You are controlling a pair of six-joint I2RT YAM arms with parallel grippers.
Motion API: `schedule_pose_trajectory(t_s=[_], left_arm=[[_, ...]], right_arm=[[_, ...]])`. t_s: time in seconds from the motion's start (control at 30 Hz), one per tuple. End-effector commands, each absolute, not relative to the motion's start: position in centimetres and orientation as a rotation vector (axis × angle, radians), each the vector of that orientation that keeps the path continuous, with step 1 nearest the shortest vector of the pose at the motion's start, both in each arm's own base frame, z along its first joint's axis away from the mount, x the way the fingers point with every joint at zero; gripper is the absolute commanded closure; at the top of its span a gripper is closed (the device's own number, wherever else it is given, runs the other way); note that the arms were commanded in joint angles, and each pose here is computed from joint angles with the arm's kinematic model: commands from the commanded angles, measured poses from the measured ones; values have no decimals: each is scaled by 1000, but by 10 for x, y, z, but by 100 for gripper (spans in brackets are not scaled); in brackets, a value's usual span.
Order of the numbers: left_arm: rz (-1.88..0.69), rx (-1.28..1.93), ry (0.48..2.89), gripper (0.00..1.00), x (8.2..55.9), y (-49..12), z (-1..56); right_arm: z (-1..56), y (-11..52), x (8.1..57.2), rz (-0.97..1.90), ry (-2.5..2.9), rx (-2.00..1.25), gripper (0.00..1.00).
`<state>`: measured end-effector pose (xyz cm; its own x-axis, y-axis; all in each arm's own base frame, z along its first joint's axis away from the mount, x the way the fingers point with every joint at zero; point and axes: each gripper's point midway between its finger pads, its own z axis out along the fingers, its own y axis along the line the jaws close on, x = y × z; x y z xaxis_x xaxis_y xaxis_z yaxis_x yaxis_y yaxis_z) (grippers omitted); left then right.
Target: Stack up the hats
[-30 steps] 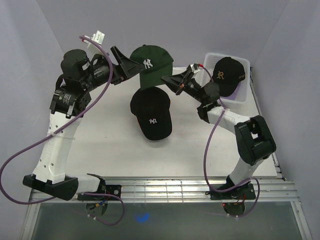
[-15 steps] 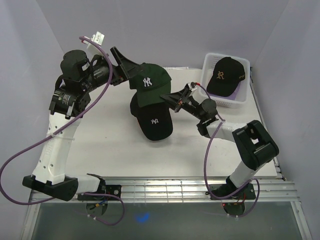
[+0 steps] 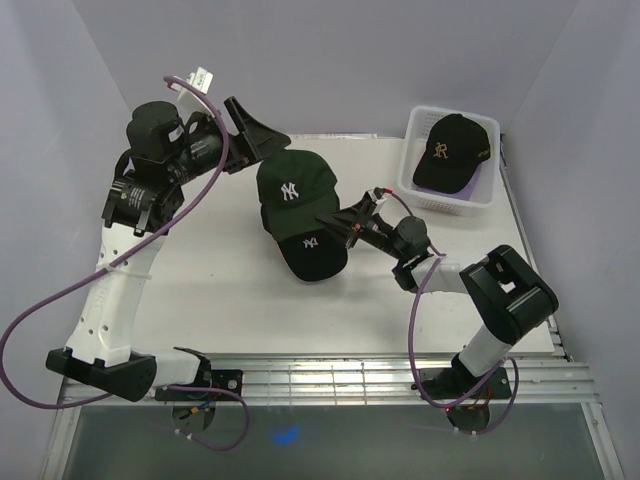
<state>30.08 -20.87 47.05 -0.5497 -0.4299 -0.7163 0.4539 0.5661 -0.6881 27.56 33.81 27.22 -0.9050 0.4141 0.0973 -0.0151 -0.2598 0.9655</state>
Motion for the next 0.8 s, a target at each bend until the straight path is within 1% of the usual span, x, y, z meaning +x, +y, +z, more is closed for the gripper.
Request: schedule_pose_trajectory(t_s=[0.0,0.33,0.5,0.77], left_arm=[[-1122,27,1826,13,300,-206,468],[-1105,23,1847,13,304,-206,458],[-1103,26,1847,13,306,-206,458],[-1085,23,1857,13,307,-205,454]], right_arm=[[339,317,238,2410,1311,189,92],[357,316,226,2445,1239,120,92],[375,323,230,2475,1194,59,92],[385,320,227,2510,1129,19,92]])
